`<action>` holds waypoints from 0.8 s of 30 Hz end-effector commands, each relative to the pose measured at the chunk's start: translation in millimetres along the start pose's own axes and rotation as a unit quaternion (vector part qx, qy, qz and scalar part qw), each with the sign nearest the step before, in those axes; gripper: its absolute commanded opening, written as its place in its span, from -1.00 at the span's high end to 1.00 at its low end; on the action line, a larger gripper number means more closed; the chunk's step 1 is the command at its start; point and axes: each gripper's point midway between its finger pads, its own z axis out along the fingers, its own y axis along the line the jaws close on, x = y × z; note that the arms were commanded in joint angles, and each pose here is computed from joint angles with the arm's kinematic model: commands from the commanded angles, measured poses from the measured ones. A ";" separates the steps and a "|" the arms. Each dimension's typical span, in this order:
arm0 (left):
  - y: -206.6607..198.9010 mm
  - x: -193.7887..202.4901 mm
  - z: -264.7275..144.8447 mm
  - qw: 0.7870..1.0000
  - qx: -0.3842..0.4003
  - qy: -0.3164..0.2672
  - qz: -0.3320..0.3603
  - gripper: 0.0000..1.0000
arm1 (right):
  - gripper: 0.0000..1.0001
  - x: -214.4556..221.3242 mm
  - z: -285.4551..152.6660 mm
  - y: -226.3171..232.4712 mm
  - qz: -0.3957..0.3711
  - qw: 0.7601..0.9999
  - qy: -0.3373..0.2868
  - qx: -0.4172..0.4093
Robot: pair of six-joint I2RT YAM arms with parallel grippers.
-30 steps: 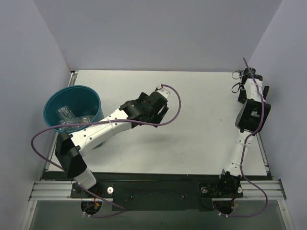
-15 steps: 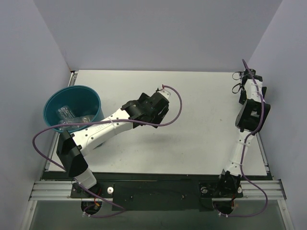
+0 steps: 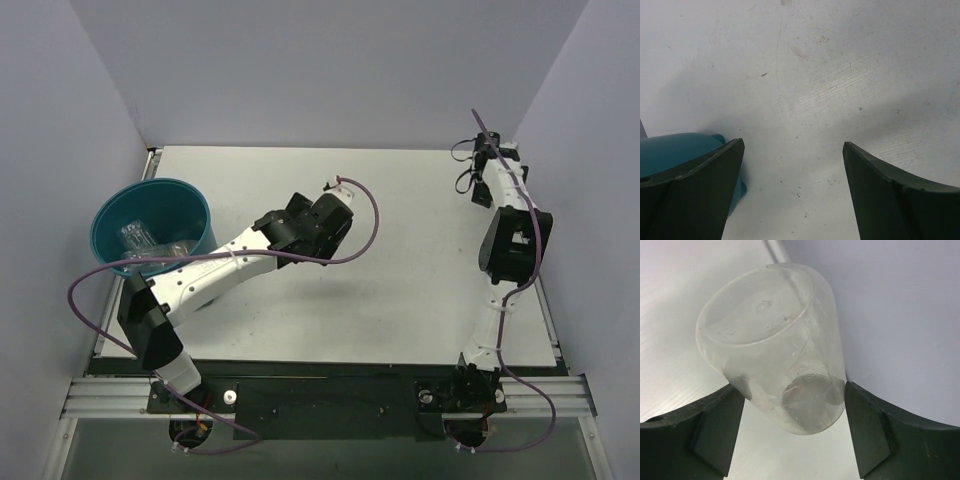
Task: Put the plastic bottles in the bin
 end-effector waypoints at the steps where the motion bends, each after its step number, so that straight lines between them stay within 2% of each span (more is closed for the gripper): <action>1: 26.3 -26.2 -28.3 0.998 -0.025 -0.054 -0.025 -0.83 | 1.00 -22.1 -68.7 -1.0 0.064 0.995 -0.076 -0.022; 4: 39.4 -28.3 -34.2 0.997 -0.036 -0.065 -0.032 -0.83 | 1.00 -5.2 -99.5 20.1 0.061 0.992 -0.089 -0.069; 8: 61.8 -23.4 -26.7 0.995 -0.049 -0.051 -0.065 -0.83 | 1.00 32.5 -138.0 66.8 0.071 0.976 -0.078 -0.191; 10: 77.8 -18.1 -17.5 0.993 -0.056 -0.036 -0.100 -0.83 | 1.00 55.3 -157.5 95.4 0.104 0.955 -0.050 -0.273; 11: 86.4 -14.8 -13.1 0.991 -0.063 -0.028 -0.115 -0.83 | 1.00 51.8 -172.1 104.0 0.123 0.939 -0.059 -0.316; 12: 88.0 -10.6 -9.2 0.990 -0.063 -0.021 -0.128 -0.83 | 1.00 77.3 -176.8 124.9 0.128 0.922 -0.016 -0.364; 13: 90.9 -6.9 -5.8 0.988 -0.067 -0.016 -0.139 -0.83 | 1.00 74.9 -185.1 129.7 0.151 0.909 -0.022 -0.389; 14: 90.7 -3.3 -3.2 0.987 -0.068 -0.012 -0.142 -0.83 | 1.00 95.3 -190.1 143.0 0.162 0.895 0.010 -0.415; 15: 88.7 -1.2 -1.1 0.987 -0.062 -0.008 -0.147 -0.83 | 1.00 92.7 -204.3 149.8 0.174 0.881 -0.006 -0.441; 16: 85.7 2.0 2.0 0.987 -0.059 -0.005 -0.147 -0.83 | 1.00 117.1 -205.2 160.5 0.183 0.870 0.024 -0.458; 22: 71.4 19.7 21.0 0.986 -0.040 0.025 -0.158 -0.83 | 1.00 160.4 -252.0 206.6 0.202 0.819 0.039 -0.536; 24: 62.4 24.5 27.5 0.986 -0.027 0.037 -0.160 -0.83 | 1.00 170.6 -259.5 219.7 0.205 0.811 0.044 -0.546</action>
